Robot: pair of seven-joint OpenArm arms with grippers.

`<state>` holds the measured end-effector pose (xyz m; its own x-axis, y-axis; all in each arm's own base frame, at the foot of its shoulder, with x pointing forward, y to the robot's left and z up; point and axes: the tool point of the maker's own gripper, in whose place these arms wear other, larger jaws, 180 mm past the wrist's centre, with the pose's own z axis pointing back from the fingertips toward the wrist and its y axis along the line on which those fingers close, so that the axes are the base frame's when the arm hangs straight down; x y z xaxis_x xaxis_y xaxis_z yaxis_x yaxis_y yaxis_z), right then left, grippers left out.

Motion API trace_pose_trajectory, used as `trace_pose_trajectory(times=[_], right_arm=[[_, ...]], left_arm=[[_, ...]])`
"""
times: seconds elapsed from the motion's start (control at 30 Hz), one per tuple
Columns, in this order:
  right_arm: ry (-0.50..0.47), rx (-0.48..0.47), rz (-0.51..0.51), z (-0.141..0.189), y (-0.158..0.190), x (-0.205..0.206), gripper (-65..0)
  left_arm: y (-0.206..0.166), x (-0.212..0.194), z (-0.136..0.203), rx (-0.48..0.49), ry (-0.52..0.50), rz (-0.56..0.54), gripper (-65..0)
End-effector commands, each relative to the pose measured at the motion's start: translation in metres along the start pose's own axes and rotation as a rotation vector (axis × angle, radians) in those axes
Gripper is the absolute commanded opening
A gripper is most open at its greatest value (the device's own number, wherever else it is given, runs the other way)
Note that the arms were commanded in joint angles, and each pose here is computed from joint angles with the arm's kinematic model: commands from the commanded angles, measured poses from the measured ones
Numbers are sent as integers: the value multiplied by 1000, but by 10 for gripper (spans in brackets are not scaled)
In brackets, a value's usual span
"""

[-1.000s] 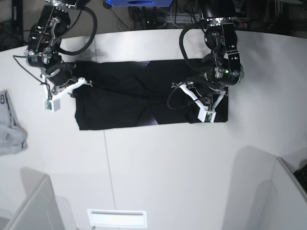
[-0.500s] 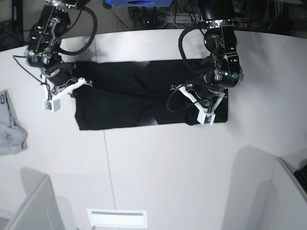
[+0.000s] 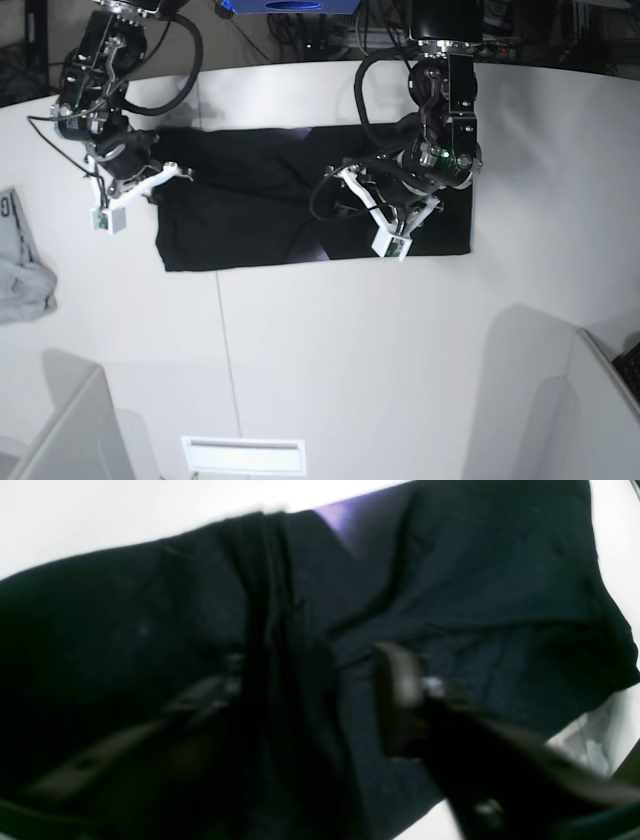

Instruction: Fold the T-shirt properly

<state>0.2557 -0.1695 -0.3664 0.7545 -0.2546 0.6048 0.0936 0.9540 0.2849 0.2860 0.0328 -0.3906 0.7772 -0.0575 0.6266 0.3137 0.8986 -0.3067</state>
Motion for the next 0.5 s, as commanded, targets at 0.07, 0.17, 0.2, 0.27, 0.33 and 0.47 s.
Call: trace_pose_trajectory(times=[0.07, 0.17, 0.2, 0.27, 0.33, 0.47], right_arm=[[-43, 4, 6, 3, 1, 13, -650], [-41, 5, 7, 3, 1, 12, -650], [-43, 6, 7, 3, 1, 13, -650], [-44, 6, 7, 3, 1, 14, -650], [-46, 6, 7, 3, 1, 14, -650], [-67, 3, 4, 4, 0, 21, -650]], left_arm=[[-12, 15, 0, -31, -45, -18, -193], [-16, 22, -1, -39, -59, -22, -165], [-17, 23, -1, -42, -62, -20, -165], [-20, 25, -1, -47, -68, -19, -165], [-31, 25, -3, -71, -63, -41, -166], [-39, 29, 13, -73, -104, -61, -181]])
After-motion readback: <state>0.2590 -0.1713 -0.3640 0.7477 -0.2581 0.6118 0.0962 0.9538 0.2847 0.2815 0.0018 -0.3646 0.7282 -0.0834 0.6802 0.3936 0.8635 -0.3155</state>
